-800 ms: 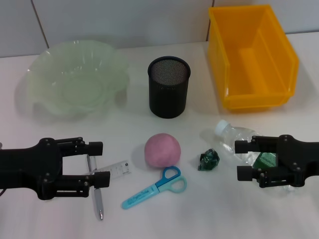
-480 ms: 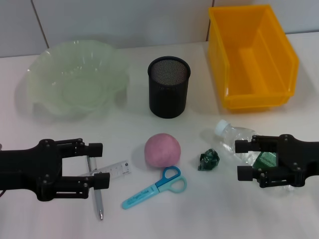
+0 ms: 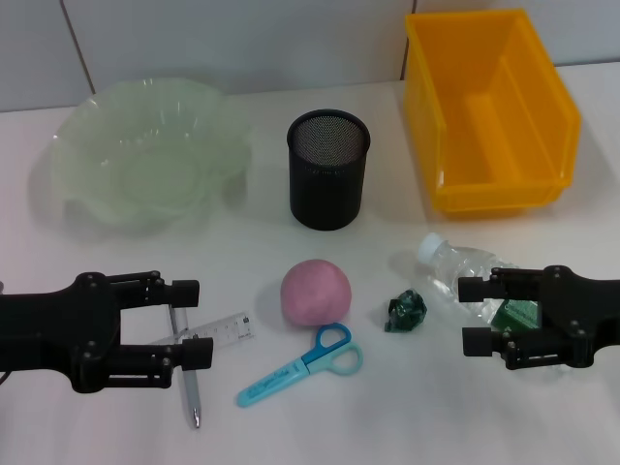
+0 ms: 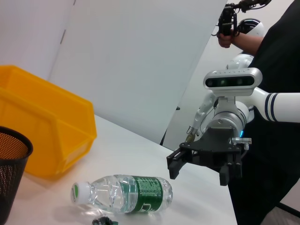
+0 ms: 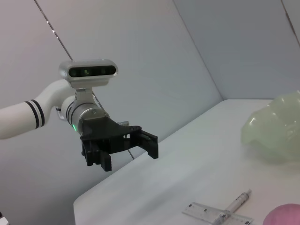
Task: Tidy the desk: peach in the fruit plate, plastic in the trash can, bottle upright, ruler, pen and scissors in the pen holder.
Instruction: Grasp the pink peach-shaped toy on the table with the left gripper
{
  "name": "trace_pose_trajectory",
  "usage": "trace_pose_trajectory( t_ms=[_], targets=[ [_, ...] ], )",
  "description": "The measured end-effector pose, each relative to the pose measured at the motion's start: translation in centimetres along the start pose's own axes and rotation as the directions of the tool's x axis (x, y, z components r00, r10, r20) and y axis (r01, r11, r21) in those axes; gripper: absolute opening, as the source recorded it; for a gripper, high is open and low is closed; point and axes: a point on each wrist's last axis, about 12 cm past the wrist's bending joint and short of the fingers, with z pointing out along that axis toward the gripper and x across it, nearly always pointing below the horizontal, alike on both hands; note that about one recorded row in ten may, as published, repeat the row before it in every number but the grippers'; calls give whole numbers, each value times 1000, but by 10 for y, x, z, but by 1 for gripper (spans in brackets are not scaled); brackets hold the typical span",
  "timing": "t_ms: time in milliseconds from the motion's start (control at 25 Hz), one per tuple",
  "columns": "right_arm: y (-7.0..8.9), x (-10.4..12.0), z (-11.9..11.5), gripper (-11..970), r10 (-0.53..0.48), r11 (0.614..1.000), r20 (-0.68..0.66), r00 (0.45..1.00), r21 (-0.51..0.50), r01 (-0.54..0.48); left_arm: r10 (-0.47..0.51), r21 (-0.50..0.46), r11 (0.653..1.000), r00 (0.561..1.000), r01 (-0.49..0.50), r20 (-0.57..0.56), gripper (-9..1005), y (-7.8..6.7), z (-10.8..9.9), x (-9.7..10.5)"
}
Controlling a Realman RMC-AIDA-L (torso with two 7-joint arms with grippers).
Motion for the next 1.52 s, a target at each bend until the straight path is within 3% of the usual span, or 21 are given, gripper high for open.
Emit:
trace_pose_trajectory(
  t_ms=[640, 840, 960, 1080, 1160, 1520],
  targets=[
    [0, 0, -1, 815, 1, 1000, -4, 1000, 1, -1, 8, 1, 1000, 1000, -8, -2, 805, 2, 3, -4],
    [-1, 0, -1, 815, 2, 1000, -7, 1000, 11, -2, 31, -50, 998, 1000, -31, 4, 805, 11, 10, -13],
    [-2, 0, -1, 815, 6, 1000, -21, 1000, 15, -6, 55, -102, 993, 998, -57, -18, 805, 24, 22, -25],
    [-3, 1, -2, 815, 11, 1000, -33, 999, 20, -11, 55, -102, 993, 998, -57, -18, 806, 24, 22, -25],
    [-4, 1, -2, 815, 12, 1000, -37, 999, 25, -11, 120, -128, 982, 979, -142, -167, 806, 40, 54, -39],
    [-7, 2, -4, 815, 21, 999, -42, 999, 51, -19, 237, -145, 943, 912, -298, -336, 805, 53, 106, -48]
  ],
)
